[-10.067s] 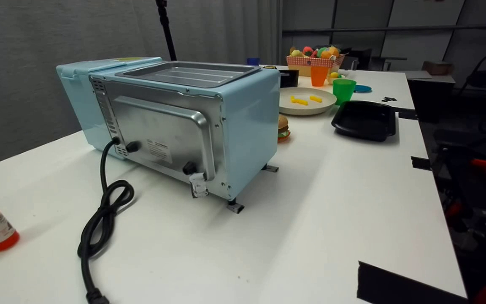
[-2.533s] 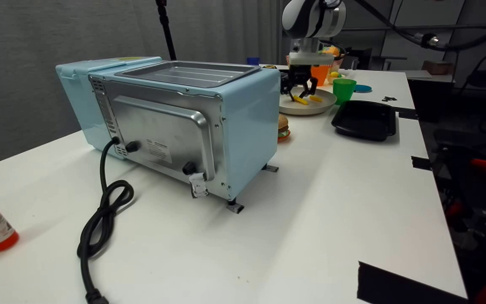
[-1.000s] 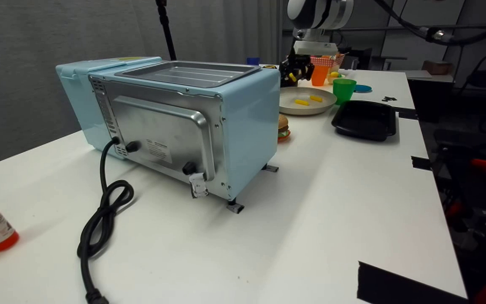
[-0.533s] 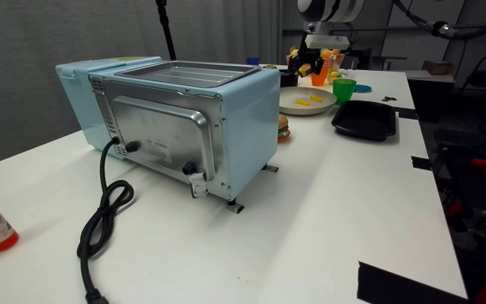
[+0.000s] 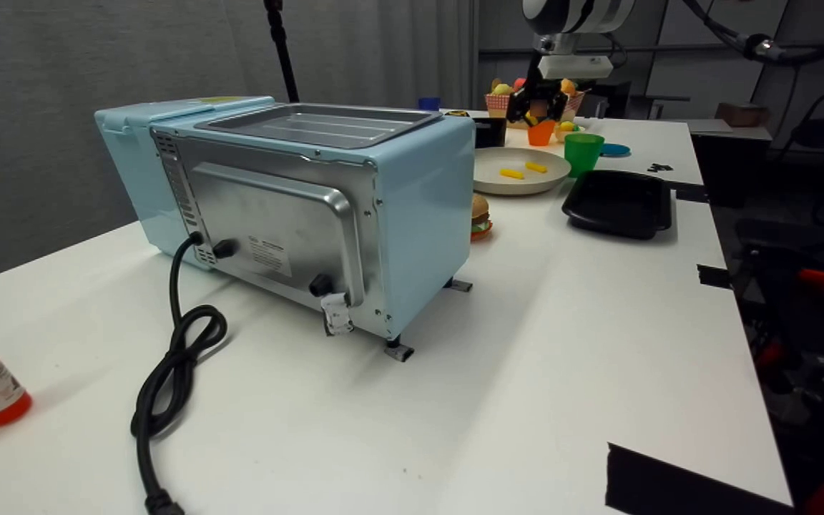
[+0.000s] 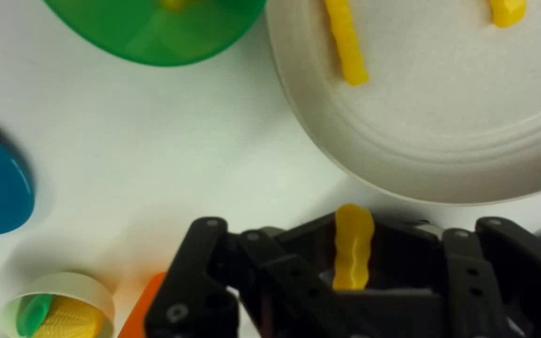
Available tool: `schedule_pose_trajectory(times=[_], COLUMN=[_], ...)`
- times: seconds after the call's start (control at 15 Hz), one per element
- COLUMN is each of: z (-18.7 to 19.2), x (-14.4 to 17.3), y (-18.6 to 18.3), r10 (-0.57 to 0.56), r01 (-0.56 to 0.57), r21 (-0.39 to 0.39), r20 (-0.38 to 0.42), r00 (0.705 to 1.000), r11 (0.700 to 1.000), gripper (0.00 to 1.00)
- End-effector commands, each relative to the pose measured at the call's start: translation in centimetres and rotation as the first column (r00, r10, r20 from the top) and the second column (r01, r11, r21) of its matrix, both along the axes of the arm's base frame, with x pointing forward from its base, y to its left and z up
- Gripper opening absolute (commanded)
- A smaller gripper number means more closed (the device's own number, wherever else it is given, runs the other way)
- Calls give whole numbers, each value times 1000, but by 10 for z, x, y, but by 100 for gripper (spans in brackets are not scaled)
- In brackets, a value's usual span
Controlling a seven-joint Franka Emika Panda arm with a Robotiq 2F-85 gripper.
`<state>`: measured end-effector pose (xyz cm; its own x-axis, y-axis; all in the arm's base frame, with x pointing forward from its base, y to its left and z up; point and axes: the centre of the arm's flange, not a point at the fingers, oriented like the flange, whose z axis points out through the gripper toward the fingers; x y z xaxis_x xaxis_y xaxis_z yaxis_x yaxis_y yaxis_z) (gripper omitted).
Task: Move the fries from the plate to the green cup
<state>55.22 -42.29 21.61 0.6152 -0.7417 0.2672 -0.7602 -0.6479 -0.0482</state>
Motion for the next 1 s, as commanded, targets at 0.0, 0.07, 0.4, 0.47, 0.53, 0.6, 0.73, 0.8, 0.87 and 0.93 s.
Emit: schedule_pose_trajectory(times=[0.0,0.07,0.4,0.47,0.53,0.6,0.73,0.8,0.87,0.93], z=[16,17,20,19,19,18,15,15,16,18], x=[-24,-28,-50,-56,-62,-68,-81,-87,-93,-98], y=[-6,-8,-20,-22,-23,-24,-27,-28,-28,-28], r10=[50,58,100,108,119,130,152,164,177,191], r01=[-50,-58,-101,-109,-120,-131,-153,-164,-177,-190], r21=[-2,-4,-13,-15,-15,-13,-5,0,3,9], r20=[-29,-32,-51,-56,-60,-63,-69,-74,-77,-75], r00=[998,998,994,993,991,990,986,984,981,979], r11=[999,998,995,994,993,991,988,986,984,982], gripper=[0,0,0,0,0,0,0,0,0,0])
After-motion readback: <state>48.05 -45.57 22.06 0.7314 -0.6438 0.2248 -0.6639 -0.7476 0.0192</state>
